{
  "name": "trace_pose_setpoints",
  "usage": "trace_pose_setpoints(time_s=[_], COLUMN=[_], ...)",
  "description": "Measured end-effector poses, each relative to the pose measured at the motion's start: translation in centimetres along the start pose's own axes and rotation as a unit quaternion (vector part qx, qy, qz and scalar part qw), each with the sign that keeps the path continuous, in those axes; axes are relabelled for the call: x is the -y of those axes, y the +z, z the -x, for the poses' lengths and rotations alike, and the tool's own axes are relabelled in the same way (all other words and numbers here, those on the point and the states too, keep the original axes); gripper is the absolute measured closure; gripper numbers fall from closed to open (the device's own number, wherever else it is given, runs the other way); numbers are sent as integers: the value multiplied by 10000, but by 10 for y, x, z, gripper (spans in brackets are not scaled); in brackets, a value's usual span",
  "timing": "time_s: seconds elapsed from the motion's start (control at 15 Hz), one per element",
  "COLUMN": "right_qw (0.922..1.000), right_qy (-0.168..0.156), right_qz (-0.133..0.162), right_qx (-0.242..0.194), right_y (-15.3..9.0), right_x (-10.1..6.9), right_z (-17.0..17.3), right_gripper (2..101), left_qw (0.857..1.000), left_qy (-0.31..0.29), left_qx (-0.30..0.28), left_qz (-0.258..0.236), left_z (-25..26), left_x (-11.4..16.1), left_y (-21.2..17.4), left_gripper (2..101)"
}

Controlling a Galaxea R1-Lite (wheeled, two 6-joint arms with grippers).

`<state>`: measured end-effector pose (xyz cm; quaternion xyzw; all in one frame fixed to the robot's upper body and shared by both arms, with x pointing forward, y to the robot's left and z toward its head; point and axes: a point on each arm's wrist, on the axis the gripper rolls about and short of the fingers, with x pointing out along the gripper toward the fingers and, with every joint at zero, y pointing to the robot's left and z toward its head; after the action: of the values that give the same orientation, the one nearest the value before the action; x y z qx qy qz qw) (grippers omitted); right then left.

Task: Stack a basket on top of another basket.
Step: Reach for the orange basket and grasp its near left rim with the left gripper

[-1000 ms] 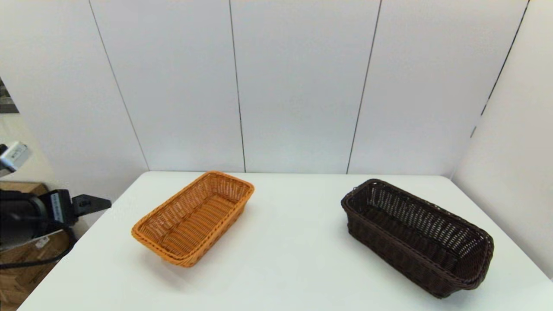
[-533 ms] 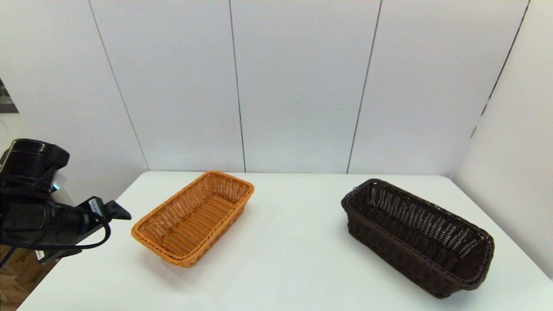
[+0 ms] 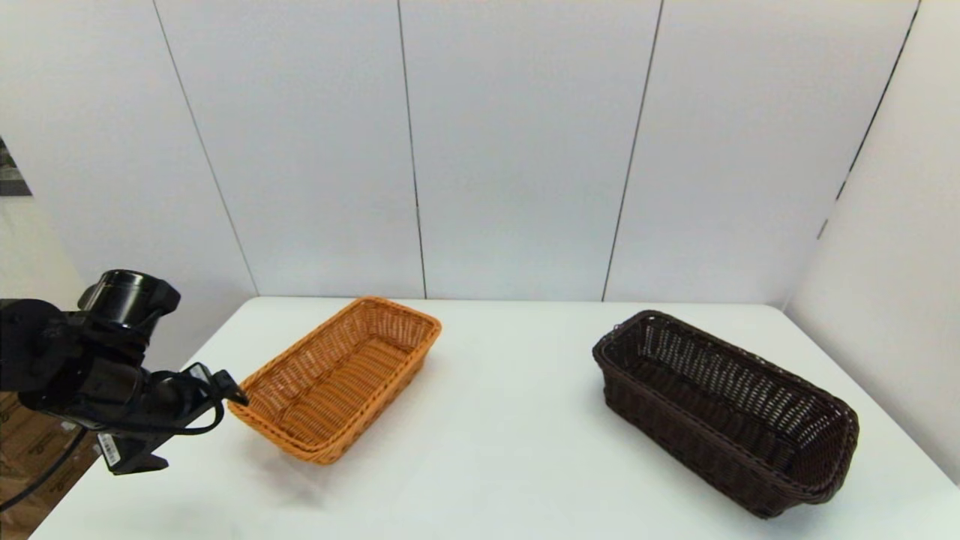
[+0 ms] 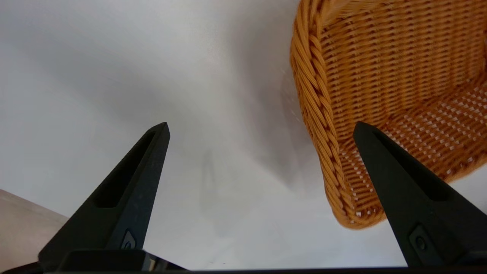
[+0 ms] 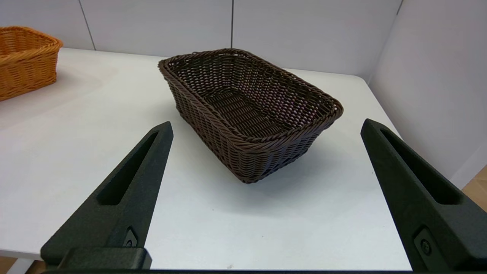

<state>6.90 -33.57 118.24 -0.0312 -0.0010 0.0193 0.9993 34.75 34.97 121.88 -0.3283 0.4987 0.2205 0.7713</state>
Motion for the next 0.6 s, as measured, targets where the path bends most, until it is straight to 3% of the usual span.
trace_pose_setpoints(time_s=[0.6], right_qw=[10000], right_qy=[2], right_qz=[1], right_qx=[0], right_y=[0], right_x=[0], right_z=[0], right_gripper=[43], left_qw=[9983], left_qy=[82], left_qx=[-311], left_qz=[482], left_z=[-27], left_x=[29], left_y=[-7], left_gripper=[54])
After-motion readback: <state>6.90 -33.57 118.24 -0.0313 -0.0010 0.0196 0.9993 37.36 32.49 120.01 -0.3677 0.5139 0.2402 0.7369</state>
